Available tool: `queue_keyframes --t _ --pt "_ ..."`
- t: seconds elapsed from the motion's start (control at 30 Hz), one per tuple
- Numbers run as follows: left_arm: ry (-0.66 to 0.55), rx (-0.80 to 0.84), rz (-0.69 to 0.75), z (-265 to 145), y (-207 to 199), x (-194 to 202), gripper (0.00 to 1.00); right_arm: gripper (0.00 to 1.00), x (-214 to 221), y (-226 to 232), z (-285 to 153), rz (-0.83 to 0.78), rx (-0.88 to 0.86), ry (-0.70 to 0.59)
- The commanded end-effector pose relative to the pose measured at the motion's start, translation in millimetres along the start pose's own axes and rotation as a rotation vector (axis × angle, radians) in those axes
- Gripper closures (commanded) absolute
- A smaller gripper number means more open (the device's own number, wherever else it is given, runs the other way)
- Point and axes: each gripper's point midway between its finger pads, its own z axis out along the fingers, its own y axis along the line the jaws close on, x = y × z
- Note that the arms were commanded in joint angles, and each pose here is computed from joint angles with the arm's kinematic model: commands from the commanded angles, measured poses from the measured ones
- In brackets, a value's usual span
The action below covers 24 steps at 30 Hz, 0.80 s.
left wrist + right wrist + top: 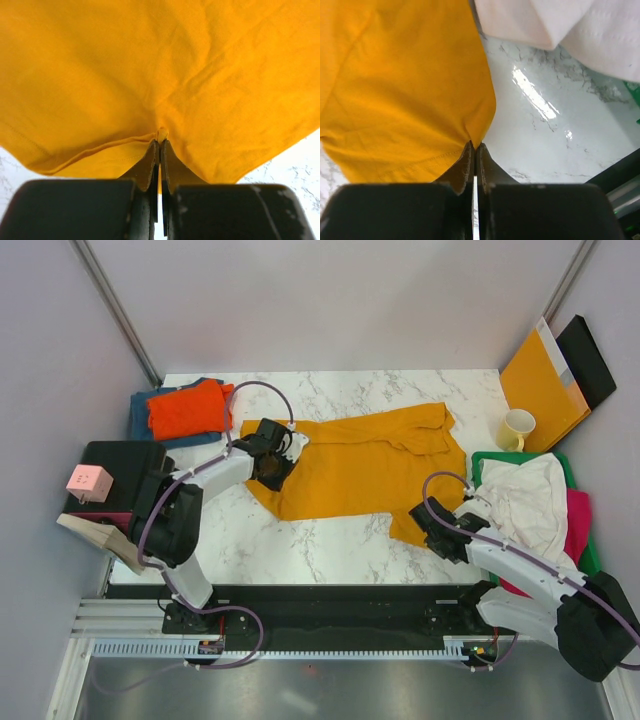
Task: Fold and stack the t-shirts
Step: Grap the side of the flattened tshirt closest away from the robot with both arms
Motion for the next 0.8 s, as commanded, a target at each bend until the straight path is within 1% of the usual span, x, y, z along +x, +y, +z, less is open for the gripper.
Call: queue_keyframes --t 0.0,0.2,0.23,0.37,0.43,0.47,0.53,0.77 --pt "-0.124 -0.010 -0.028 -36.1 -2.5 -22.7 0.98 1.00 -38.0 11.9 -21.8 -0.029 -0.027 -0.139" --pt "-0.184 -0.032 -0.056 -66.9 -0.9 -22.9 0.98 1.00 -71.1 38.4 -44.6 -0.094 -0.088 -0.243" --pt "-0.207 -0.042 -0.061 -77.3 0.8 -25.1 0.98 1.00 -73.3 40.6 -46.1 -0.108 -0.090 -0.250" --pt "-0.237 -0.061 -0.076 -103.5 4.7 -21.7 0.98 1.00 -82.0 46.9 -51.0 -0.142 -0.090 -0.274" --pt "-0.226 -0.072 -0.084 -109.8 6.2 -12.4 0.98 1.00 -82.7 47.1 -51.9 -0.149 -0.093 -0.277" --pt "-0.242 -0.087 -0.089 -118.0 8.6 -10.8 0.98 1.00 -83.6 46.7 -52.3 -0.149 -0.093 -0.279" --pt "-0.221 -0.112 -0.093 -119.2 13.5 3.1 0.98 1.00 -85.4 45.4 -53.6 -0.152 -0.096 -0.288" --pt "-0.191 -0.198 -0.196 -130.1 48.9 50.3 0.98 1.00 -87.4 40.4 -55.4 -0.174 -0.096 -0.299"
